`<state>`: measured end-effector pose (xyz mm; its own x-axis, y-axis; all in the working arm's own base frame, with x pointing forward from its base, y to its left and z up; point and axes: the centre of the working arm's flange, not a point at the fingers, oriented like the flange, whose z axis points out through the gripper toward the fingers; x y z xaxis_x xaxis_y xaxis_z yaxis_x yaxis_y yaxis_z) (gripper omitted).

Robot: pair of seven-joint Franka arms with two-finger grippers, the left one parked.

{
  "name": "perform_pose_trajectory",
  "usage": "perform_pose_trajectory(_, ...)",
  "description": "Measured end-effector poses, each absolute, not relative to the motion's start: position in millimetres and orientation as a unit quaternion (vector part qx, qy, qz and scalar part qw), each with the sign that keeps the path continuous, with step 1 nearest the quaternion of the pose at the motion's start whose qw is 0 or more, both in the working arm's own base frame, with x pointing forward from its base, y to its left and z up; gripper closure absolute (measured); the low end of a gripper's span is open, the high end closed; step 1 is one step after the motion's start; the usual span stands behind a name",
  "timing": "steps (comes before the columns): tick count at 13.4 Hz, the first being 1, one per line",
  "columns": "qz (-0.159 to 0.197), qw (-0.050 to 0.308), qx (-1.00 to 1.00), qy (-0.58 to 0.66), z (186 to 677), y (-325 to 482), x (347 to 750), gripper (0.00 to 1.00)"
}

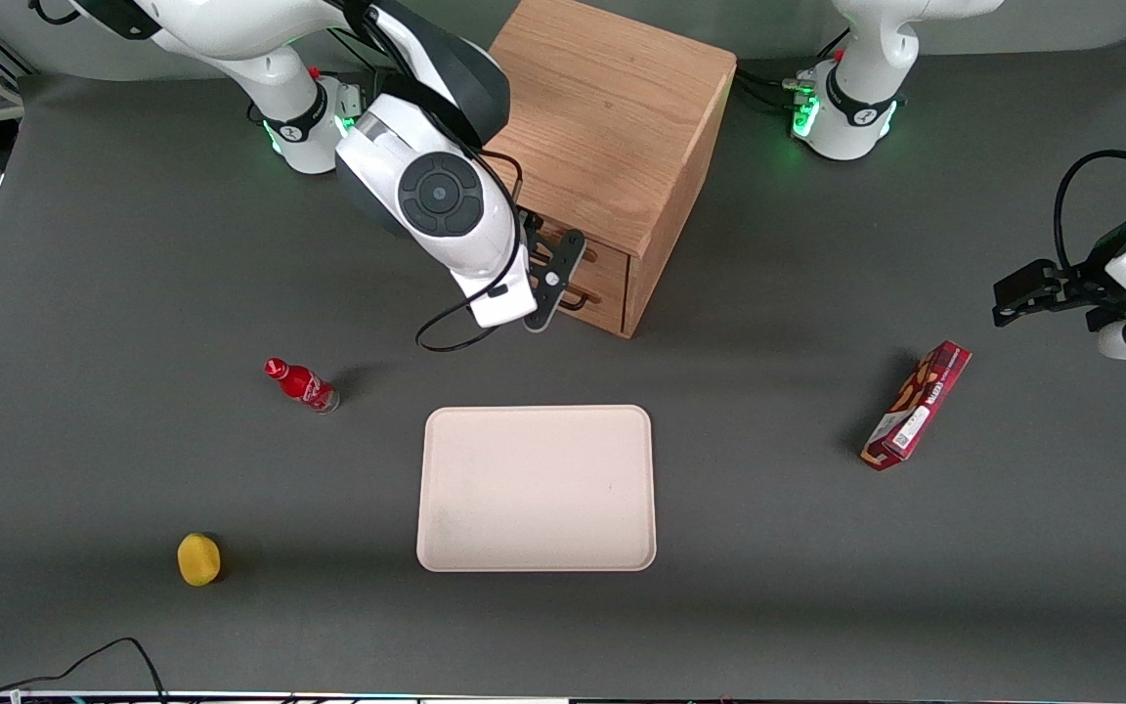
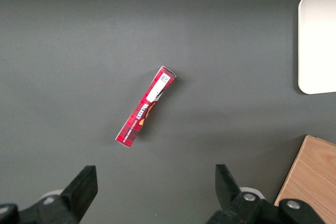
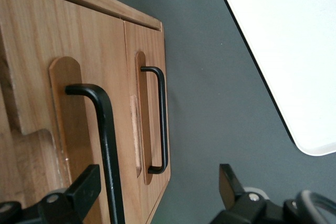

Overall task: Open upper drawer
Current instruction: 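Lower the right gripper onto the upper drawer handle and close it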

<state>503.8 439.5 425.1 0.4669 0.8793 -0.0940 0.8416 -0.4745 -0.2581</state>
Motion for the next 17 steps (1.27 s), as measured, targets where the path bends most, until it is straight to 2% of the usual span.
perform_pose_trajectory(12, 0.107, 0.087, -0.850, -0.509, 403.3, 445.1, 495.2, 0.00)
perform_pose_trajectory(17, 0.104, 0.066, -0.850, -0.513, 398.8, 447.2, 491.9, 0.00)
